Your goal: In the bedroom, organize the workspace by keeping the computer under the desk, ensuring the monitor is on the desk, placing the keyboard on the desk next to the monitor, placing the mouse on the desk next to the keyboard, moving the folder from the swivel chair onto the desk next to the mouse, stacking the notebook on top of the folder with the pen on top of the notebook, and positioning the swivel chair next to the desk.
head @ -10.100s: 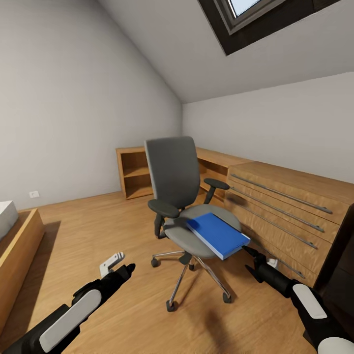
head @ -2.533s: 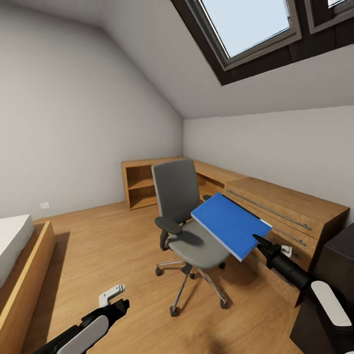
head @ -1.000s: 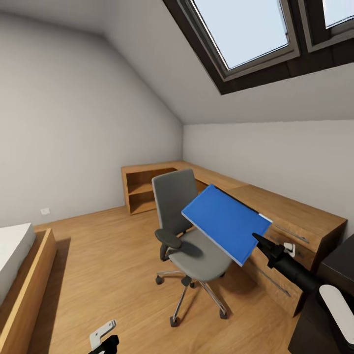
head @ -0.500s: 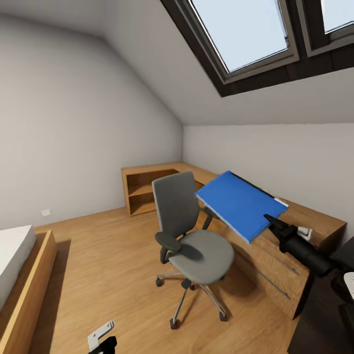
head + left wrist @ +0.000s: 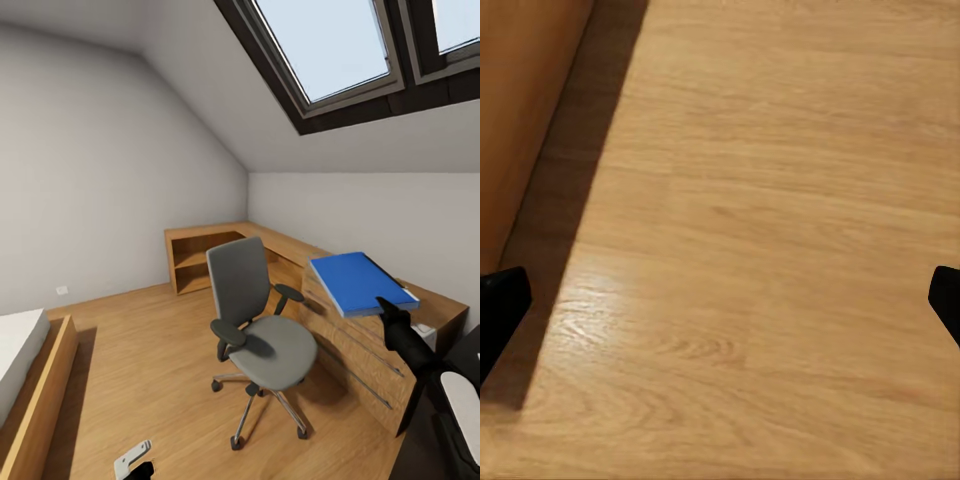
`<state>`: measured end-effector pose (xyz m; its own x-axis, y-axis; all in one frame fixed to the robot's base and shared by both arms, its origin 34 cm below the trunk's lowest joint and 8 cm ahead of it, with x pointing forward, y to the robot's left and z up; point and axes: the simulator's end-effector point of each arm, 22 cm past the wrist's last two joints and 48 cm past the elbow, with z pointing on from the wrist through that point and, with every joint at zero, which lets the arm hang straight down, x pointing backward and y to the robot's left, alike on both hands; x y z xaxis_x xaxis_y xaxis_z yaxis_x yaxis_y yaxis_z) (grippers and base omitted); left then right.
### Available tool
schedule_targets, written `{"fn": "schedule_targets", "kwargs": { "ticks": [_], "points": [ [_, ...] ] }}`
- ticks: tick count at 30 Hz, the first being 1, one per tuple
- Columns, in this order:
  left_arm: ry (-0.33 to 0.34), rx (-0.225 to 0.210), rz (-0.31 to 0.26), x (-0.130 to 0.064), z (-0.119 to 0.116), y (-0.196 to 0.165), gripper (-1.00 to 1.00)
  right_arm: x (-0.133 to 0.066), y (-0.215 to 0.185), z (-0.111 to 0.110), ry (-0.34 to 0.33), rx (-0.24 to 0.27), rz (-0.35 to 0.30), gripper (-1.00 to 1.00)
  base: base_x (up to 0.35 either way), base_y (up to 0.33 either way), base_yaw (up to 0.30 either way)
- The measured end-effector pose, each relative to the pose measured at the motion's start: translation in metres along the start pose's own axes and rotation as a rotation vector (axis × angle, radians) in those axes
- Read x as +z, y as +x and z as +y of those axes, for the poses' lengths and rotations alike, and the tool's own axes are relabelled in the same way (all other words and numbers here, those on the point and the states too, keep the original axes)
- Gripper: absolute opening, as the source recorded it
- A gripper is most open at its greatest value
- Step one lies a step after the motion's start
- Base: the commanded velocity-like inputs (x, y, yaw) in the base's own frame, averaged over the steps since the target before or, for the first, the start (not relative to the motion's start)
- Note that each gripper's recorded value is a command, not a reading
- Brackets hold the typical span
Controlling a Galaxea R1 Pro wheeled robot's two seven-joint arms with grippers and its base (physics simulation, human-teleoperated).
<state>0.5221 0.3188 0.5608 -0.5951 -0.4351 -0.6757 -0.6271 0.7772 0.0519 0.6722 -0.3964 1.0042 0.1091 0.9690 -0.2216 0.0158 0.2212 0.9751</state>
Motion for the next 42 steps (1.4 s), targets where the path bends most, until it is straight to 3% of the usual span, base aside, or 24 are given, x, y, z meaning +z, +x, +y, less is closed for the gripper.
{"fn": "schedule_targets", "kwargs": {
  "ticks": [2,9,14,31,32,34,35,38,42],
  "points": [
    [0.025,0.013,0.005,0.000,0.000,0.002,1.00,0.001,0.011,-0.004,0.027,0.036,-0.002,-1.00,0.000,0.000,0.000],
    [0.051,0.017,0.011,-0.007,-0.003,-0.003,1.00,0.003,0.023,0.020,-0.025,0.040,0.028,-1.00,0.000,0.000,0.000],
    [0.058,0.019,0.021,-0.017,-0.010,-0.002,1.00,0.003,0.023,0.031,-0.033,0.072,0.038,-1.00,0.000,0.000,-0.022],
    [0.057,0.019,0.025,-0.037,-0.009,-0.020,1.00,0.005,0.025,0.048,0.005,0.094,0.043,-1.00,-0.067,0.000,-0.249],
    [0.043,0.022,0.025,-0.036,-0.003,-0.020,1.00,0.005,0.025,0.050,0.005,0.095,0.043,-1.00,-0.130,0.000,-0.269],
    [-0.035,0.063,0.038,-0.026,0.045,-0.011,1.00,0.005,0.024,0.053,0.005,0.095,0.043,-1.00,-0.055,0.000,-0.269],
    [-0.019,0.079,0.051,-0.025,0.052,-0.002,1.00,0.005,0.024,0.054,0.005,0.095,0.043,-1.00,-0.027,0.000,-0.269],
    [0.107,0.104,0.089,-0.034,0.059,0.041,1.00,0.005,0.023,0.059,0.005,0.096,0.043,-1.00,-0.012,0.000,-0.269],
    [0.183,0.081,-0.028,-0.048,0.059,0.037,1.00,0.005,0.022,0.065,0.005,0.098,0.043,-1.00,-0.003,0.000,-0.269]
  ]
}}
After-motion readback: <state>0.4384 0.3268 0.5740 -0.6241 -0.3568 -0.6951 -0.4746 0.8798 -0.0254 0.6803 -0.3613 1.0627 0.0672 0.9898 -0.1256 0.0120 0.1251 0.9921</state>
